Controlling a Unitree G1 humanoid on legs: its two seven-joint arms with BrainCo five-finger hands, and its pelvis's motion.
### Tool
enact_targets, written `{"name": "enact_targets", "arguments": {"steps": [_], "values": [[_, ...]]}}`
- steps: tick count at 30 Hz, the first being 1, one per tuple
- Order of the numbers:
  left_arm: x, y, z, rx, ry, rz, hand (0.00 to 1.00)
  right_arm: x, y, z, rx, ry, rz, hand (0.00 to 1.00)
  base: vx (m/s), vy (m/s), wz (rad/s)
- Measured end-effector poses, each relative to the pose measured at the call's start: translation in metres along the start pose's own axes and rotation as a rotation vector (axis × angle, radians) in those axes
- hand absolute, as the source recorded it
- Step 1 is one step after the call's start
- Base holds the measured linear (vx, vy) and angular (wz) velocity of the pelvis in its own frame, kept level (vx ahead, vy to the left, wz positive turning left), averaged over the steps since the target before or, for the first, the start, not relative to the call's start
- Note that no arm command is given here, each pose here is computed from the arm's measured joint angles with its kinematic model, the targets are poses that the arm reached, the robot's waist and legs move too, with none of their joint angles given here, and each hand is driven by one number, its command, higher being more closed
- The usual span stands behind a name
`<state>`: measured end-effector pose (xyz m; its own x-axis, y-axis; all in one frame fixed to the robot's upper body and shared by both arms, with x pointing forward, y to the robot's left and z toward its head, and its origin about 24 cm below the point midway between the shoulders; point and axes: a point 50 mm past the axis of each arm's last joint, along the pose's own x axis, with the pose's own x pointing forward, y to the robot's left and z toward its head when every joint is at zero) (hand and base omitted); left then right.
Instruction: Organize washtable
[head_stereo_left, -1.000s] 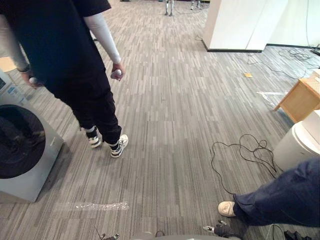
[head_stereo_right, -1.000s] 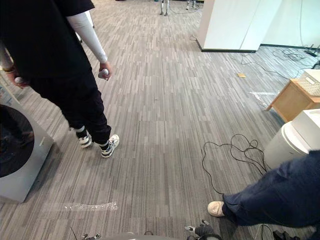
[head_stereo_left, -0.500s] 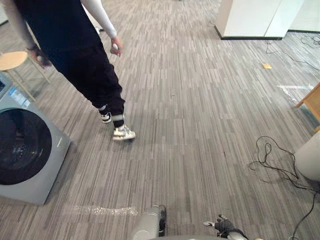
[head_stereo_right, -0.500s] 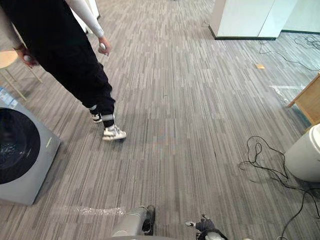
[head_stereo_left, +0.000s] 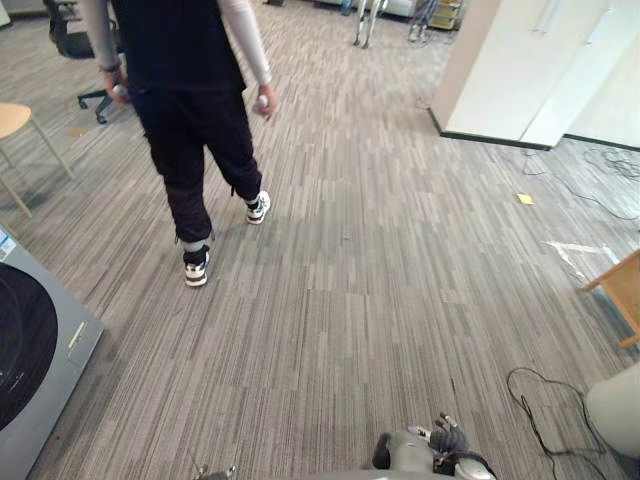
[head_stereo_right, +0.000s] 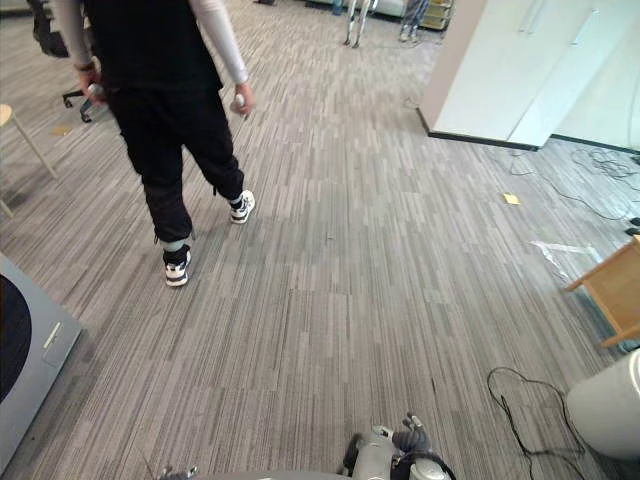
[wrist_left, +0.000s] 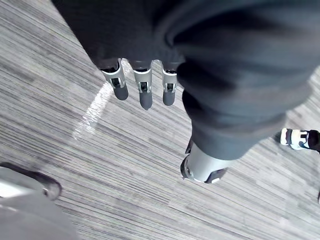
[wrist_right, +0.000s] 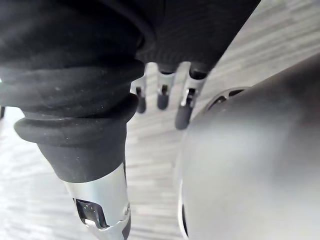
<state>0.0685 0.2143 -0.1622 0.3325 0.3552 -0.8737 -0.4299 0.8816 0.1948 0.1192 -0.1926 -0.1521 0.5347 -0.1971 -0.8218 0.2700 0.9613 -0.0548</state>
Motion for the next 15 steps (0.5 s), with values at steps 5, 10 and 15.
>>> {"name": "enact_targets", "arguments": {"steps": [5, 10, 15], "values": [[0.0, -0.001, 0.002, 0.01, -0.012, 0.001, 0.0, -0.002, 0.003, -0.009, 0.05, 0.047, -0.007, 0.0, 0.64, -0.09, 0.34], [-0.004, 0.002, -0.013, -0.142, 0.049, 0.045, 0.0, -0.001, -0.006, -0.008, 0.031, 0.053, -0.023, 0.0, 0.76, -0.004, -0.16], [-0.002, 0.014, -0.008, -0.099, 0.018, 0.066, 0.0, 0.002, 0.016, -0.011, -0.081, 0.105, 0.059, 0.0, 0.73, 0.103, -0.6]]}}
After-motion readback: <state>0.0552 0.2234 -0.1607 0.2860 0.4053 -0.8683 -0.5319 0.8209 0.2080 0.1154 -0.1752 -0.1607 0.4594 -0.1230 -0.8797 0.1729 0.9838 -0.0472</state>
